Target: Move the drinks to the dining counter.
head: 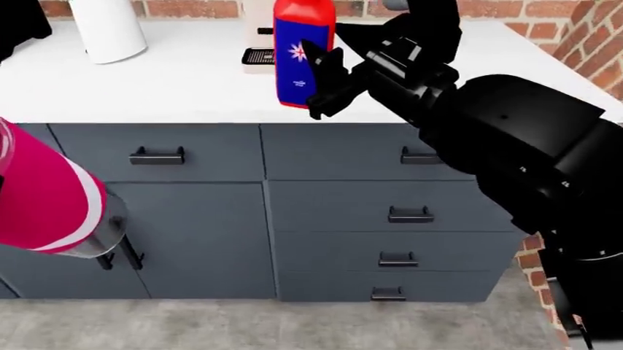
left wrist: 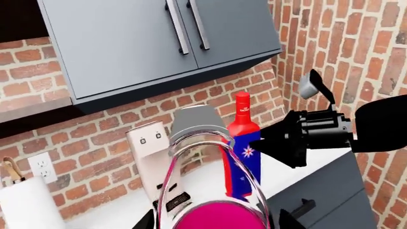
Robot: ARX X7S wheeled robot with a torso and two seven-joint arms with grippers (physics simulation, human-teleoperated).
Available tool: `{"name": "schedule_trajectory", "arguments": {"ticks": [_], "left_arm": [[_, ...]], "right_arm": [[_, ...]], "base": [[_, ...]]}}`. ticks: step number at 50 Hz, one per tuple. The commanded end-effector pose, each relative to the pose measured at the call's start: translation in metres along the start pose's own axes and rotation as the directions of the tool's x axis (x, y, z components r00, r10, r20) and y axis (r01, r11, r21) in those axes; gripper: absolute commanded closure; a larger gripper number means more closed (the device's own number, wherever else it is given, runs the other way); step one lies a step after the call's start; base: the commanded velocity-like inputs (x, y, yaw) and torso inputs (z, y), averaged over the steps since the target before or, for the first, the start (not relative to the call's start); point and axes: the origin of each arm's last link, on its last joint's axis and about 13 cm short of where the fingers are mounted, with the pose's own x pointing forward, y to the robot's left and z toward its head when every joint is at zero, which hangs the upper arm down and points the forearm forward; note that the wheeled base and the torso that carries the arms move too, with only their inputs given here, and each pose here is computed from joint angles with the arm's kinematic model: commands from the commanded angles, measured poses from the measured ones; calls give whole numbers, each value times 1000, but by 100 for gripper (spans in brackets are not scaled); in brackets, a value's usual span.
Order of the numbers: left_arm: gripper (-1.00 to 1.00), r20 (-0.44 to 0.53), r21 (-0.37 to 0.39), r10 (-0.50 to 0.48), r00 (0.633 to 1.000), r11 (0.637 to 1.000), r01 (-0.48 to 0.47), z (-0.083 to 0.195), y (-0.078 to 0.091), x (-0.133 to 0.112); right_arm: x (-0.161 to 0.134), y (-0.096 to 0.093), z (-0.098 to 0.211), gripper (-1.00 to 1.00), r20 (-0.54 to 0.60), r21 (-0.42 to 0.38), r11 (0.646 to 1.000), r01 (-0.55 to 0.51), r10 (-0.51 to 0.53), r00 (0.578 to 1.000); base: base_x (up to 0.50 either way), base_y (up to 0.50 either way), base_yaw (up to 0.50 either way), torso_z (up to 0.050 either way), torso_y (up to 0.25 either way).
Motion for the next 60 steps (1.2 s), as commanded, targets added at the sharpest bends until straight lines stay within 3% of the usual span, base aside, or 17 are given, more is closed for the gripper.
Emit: {"name": "schedule_trajectory", "arguments": {"ticks": [1,20,24,31,32,38,41,44,46,48,49,50,60], "left_arm": [[100,-2,-5,-3,1000,1000,3,0,-1,1],[100,0,-6,-8,1000,1000,8,-1,0,2],[100,-2,-6,-9,1000,1000,9,-2,0,1],[100,-3,-7,-5,1000,1000,5,-2,0,-1],[100,-5,-5,-6,1000,1000,6,-2,-1,0],[100,-13,-7,-12,1000,1000,12,-4,-1,1],[100,-16,-5,-12,1000,1000,12,-4,0,2],[100,-15,-1,-8,1000,1000,8,-3,0,2],[100,-16,-1,-7,1000,1000,7,-3,0,2],[100,-16,-1,-7,1000,1000,7,-3,-1,2],[100,-14,-2,-7,1000,1000,7,-3,0,2],[100,-14,-2,-6,1000,1000,6,-3,0,1],[100,-11,-2,-8,1000,1000,8,-2,-1,2]], "right_arm": [[-2,-6,5,100,41,-7,999,45,-45,998],[0,-5,7,100,42,-17,999,37,-36,998],[0,-5,3,100,28,-72,996,55,-53,998],[0,-6,2,100,25,-54,997,58,-57,998],[0,-7,6,100,63,19,997,71,-72,995],[2,-8,-6,100,33,-98,990,100,-97,995],[2,-7,-8,100,40,-93,993,75,-72,997],[2,-9,-8,100,37,-185,971,154,-150,988],[1,-8,-7,100,48,-173,976,133,-126,991],[1,-9,-8,100,38,-220,962,162,-158,987],[1,-9,-8,100,47,-290,939,185,-180,983],[1,-9,-7,100,44,-247,953,174,-168,985],[1,-8,-7,100,36,-271,949,159,-155,987]], "base": [[-348,-500,0,0,0],[-348,-500,0,0,0],[-346,-500,0,0,0],[-349,-330,0,1,0],[0,0,0,0,0],[0,0,0,0,0],[0,0,0,0,0],[0,0,0,0,0],[0,0,0,0,0],[0,0,168,0,0],[0,0,500,0,0],[0,0,500,0,0],[0,0,500,0,0]]}}
